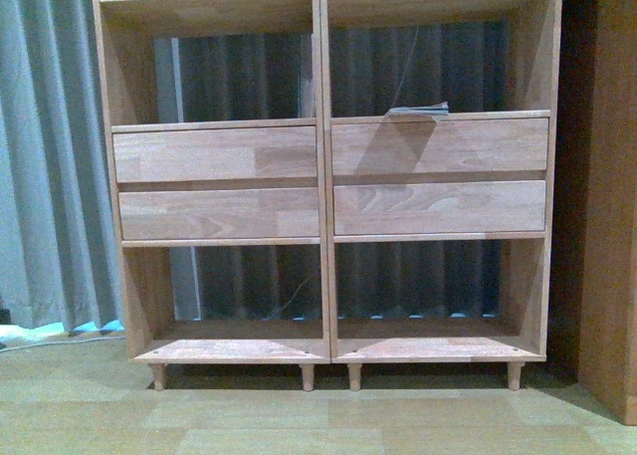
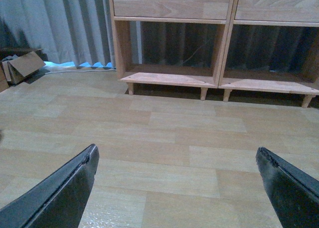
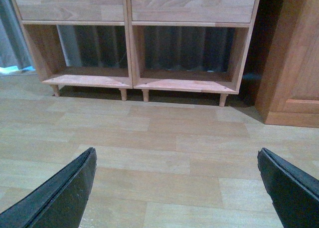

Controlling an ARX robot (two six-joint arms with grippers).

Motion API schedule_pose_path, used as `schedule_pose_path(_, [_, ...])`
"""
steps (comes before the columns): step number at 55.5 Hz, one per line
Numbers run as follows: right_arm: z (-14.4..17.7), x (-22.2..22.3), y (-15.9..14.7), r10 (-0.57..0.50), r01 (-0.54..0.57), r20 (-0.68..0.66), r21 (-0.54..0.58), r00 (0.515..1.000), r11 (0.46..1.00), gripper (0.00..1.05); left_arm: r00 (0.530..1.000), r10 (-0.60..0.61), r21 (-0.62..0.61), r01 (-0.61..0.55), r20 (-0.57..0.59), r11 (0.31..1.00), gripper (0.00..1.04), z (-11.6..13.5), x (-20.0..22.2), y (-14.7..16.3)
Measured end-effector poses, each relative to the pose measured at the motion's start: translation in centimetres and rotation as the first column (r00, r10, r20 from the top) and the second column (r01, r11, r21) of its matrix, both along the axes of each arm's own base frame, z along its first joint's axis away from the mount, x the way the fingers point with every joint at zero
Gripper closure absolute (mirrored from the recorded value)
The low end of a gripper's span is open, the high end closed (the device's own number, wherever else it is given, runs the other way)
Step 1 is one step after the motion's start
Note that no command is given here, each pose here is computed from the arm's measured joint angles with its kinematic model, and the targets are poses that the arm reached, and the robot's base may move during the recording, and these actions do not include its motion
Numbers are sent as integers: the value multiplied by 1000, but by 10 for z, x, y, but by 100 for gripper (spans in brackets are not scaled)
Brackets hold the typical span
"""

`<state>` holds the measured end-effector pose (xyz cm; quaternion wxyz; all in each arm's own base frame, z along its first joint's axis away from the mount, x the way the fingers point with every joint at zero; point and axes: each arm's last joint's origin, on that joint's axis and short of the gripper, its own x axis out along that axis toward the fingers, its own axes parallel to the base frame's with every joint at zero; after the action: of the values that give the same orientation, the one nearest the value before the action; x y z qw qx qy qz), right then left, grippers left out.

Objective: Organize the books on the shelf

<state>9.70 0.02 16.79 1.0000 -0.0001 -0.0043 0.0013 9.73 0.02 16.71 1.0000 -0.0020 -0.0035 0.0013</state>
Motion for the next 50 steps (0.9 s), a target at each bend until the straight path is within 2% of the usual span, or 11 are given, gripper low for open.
schedule_pose_path(50, [0, 0, 0, 0, 0, 0, 0, 1000, 1000, 7, 1000, 0, 0, 0, 0, 1000, 7, 0, 0, 0])
